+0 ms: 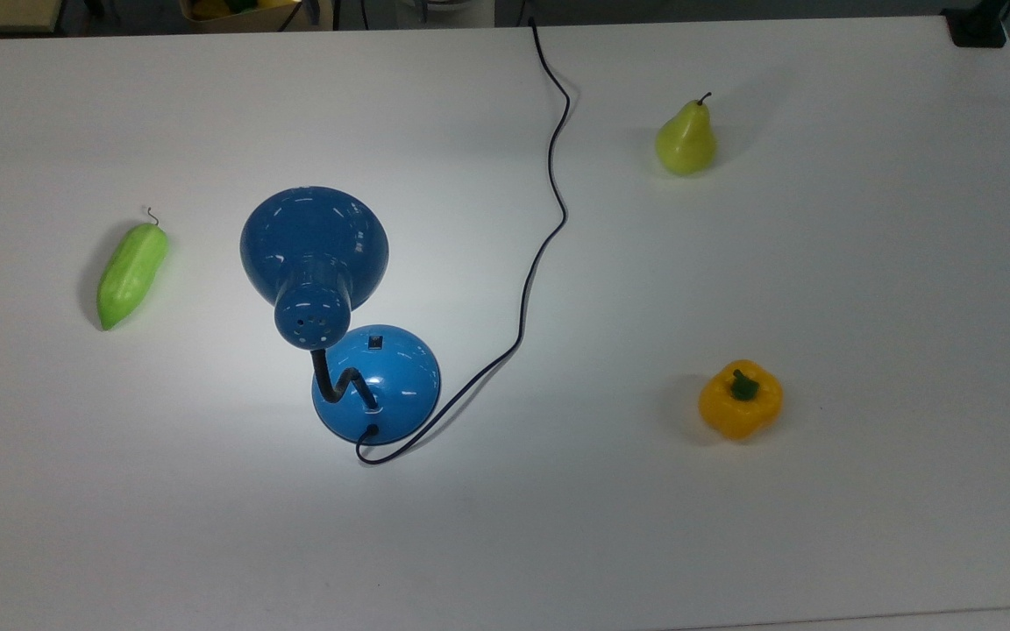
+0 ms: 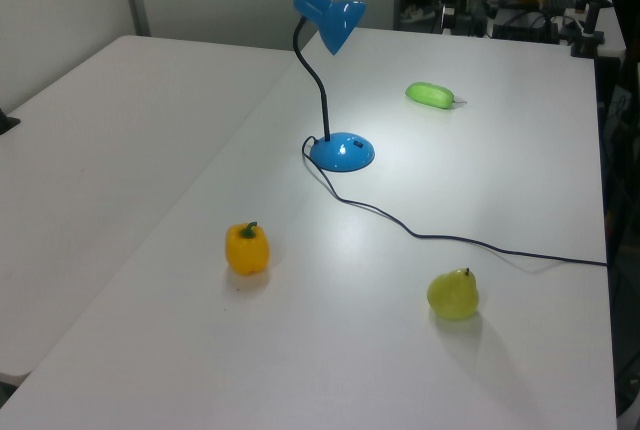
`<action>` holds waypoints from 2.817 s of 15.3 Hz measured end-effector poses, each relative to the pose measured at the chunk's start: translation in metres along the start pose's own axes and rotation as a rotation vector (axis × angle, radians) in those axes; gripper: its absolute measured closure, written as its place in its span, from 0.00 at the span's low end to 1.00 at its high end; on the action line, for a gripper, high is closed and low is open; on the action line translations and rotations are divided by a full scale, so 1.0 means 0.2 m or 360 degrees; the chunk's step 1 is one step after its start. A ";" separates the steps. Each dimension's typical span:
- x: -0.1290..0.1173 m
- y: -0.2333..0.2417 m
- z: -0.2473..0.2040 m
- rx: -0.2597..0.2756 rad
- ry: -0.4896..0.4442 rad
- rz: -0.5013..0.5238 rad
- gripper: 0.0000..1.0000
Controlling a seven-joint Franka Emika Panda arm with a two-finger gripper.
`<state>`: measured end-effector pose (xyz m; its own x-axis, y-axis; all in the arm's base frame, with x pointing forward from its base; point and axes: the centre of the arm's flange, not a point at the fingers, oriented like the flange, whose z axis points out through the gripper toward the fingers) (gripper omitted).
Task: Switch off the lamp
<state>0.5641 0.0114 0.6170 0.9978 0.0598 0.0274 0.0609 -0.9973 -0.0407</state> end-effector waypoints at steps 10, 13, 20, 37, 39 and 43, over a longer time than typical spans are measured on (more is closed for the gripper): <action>-0.01 -0.01 -0.01 0.0000 0.0008 -0.0012 0.01; -0.01 -0.01 -0.01 0.0000 0.0009 -0.0023 0.12; -0.01 -0.02 -0.01 0.0000 0.0011 -0.0111 0.72; -0.02 -0.02 0.09 0.0007 -0.0059 -0.0242 0.99; -0.02 -0.01 0.16 0.0013 -0.0105 -0.0239 0.99; -0.01 0.00 0.31 0.0012 -0.0102 -0.0234 0.99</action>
<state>0.5632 0.0147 0.5544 0.9777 0.2080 -0.0300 0.2064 -0.9773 -0.0483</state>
